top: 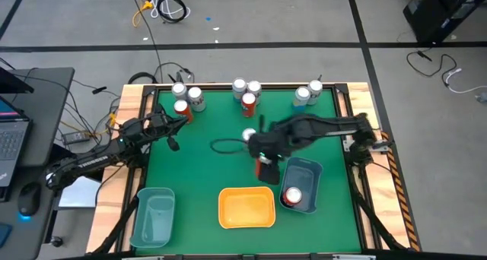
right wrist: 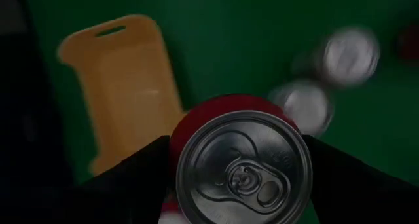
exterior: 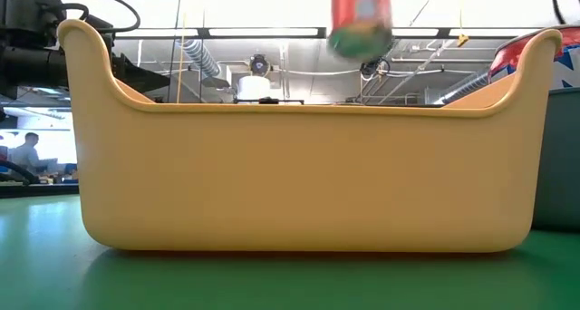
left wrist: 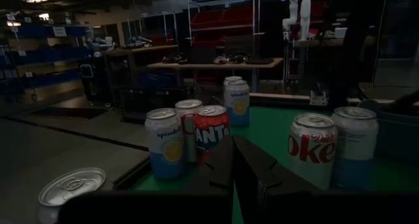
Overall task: Sort soda cans
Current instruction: Put the red soda can into the blue bin
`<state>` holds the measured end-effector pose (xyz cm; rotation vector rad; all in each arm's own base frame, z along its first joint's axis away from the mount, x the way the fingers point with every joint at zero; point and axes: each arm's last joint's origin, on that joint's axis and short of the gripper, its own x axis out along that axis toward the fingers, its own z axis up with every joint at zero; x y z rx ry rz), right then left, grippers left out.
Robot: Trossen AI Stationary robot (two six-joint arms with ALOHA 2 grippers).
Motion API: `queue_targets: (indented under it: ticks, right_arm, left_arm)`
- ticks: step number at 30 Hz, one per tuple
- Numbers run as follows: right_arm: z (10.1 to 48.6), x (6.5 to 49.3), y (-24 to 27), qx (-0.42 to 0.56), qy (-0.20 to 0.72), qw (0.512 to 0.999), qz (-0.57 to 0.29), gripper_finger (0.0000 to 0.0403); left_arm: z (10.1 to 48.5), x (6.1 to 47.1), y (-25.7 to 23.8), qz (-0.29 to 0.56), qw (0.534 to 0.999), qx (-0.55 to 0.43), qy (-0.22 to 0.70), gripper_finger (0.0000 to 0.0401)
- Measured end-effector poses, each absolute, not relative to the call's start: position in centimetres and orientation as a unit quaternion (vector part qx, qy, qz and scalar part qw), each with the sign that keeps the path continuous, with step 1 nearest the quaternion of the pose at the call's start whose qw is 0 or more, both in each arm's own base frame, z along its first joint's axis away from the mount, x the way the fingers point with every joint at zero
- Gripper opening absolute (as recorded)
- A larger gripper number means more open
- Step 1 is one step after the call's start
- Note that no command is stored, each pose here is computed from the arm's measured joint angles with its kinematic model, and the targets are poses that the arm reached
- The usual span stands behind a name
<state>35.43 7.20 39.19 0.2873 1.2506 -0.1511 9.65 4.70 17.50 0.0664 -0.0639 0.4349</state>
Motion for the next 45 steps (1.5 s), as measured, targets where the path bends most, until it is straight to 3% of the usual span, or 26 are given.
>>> queue_targets:
  ticks: [9,17,24,28,45]
  right_arm:
    - [41.2,29.5,10.2,0.216,0.543,0.797,-0.151,0.0288]
    - [38.4,23.7,11.8,0.298,0.596,0.718,-0.203,0.0288]
    - [36.0,20.5,12.5,0.31,0.616,0.68,-0.248,0.0288]
    - [33.9,20.4,12.7,0.293,0.641,0.66,-0.26,0.0288]
    - [30.5,22.6,13.0,0.32,0.618,0.683,-0.222,0.0288]
  left_arm:
    - [17.5,9.7,4.7,0.209,0.977,0.033,-0.032,0.0012]
    - [17.5,9.7,4.7,0.208,0.977,0.03,-0.033,0.0012]
    - [17.8,9.6,4.6,0.208,0.977,0.03,-0.033,0.0012]
    - [18.2,9.6,4.6,0.208,0.977,0.031,-0.041,0.0012]
    - [18.1,9.6,4.6,0.211,0.977,0.028,-0.034,0.0012]
